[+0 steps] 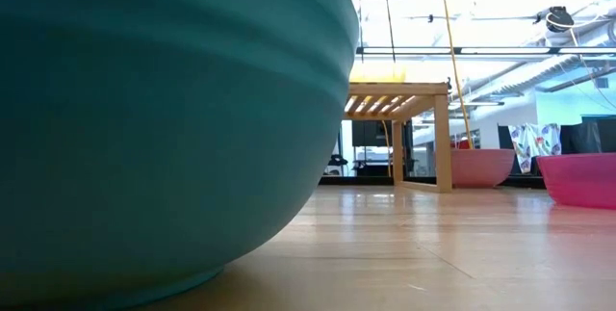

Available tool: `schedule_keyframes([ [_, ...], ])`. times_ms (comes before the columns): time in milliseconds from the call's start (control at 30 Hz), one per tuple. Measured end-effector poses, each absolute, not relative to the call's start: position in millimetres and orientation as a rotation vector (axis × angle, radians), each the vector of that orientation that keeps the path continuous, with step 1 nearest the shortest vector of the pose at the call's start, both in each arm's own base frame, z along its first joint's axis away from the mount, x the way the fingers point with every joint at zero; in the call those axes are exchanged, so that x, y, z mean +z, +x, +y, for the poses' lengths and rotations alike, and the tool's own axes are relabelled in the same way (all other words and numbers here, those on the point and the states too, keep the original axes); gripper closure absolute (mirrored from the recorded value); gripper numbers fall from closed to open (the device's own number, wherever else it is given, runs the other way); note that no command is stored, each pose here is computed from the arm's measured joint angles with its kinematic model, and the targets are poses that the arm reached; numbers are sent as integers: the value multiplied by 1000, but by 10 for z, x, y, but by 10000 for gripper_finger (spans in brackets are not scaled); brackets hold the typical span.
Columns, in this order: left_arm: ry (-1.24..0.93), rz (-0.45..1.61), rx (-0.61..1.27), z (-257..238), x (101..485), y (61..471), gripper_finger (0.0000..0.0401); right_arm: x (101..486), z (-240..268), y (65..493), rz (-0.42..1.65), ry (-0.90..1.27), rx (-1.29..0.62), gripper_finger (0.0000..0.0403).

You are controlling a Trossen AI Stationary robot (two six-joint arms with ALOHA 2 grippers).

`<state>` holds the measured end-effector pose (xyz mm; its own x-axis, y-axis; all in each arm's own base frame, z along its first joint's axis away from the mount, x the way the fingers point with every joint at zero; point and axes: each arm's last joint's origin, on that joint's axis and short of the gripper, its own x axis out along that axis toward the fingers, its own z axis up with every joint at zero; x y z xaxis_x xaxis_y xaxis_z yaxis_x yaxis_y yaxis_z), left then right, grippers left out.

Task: Place and stack bowls onto a shelf
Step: Stack the blue bowl on top of the white bowl on the shelf, then stack the red bowl on top of the yellow bowl on the shelf

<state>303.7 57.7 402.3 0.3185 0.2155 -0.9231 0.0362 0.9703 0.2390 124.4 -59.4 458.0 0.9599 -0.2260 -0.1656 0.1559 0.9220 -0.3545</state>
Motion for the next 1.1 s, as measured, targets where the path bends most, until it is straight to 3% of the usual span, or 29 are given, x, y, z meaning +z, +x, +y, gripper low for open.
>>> schedule_keyframes([
  [1100,354,1265,240,668,4081,2987,345,4578,-594,1244,210,-363,-196,335],
])
